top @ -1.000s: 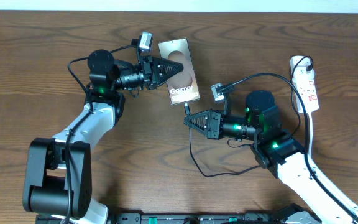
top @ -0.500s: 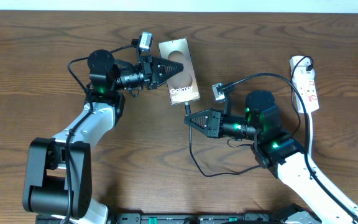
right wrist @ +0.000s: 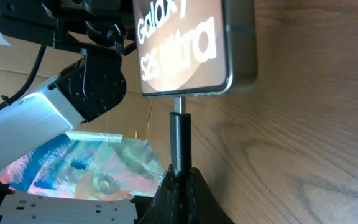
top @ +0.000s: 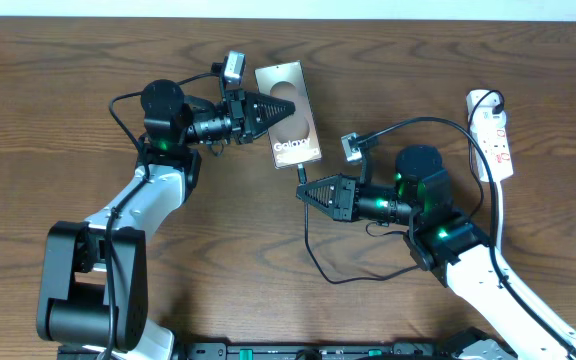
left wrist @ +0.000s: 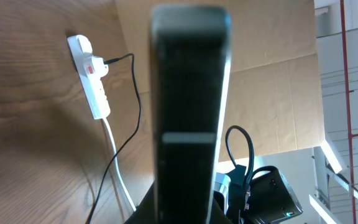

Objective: Plug charger to phone and switch on socket

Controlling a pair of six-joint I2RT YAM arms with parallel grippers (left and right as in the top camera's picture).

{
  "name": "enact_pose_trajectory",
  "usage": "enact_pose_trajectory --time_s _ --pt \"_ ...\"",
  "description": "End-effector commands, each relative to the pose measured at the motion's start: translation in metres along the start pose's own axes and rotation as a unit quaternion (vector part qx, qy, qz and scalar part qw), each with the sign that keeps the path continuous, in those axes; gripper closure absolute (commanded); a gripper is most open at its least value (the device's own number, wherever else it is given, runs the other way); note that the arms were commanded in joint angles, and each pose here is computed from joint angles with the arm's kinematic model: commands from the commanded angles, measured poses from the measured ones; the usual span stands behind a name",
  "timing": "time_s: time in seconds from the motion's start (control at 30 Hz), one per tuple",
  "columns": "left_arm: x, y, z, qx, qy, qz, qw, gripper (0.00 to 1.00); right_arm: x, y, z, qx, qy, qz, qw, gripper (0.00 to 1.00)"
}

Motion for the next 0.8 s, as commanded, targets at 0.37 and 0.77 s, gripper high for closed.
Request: enact_pose_trajectory --time_s 0.37,0.77 --pt "-0.009 0.002 -0.001 0.006 -0.008 0.014 1.0 0.92 0.004 0.005 -0.001 -0.011 0.005 -0.01 1.0 0.99" --pt "-0.011 -0.005 -0.001 0.034 -0.017 0.014 0.999 0.93 0.005 0.023 -0.003 -0.074 -0.008 -0.052 0.996 0.99"
Point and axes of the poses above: each gripper's point midway between its finger pads, its own z axis out along the fingers, its own x axis along the line the jaws close on, y = z × x, the point moved 5 cm from there along -z, back along the fingers, and after that the axes turned 7 degrees about z, right-handed, at the moved point
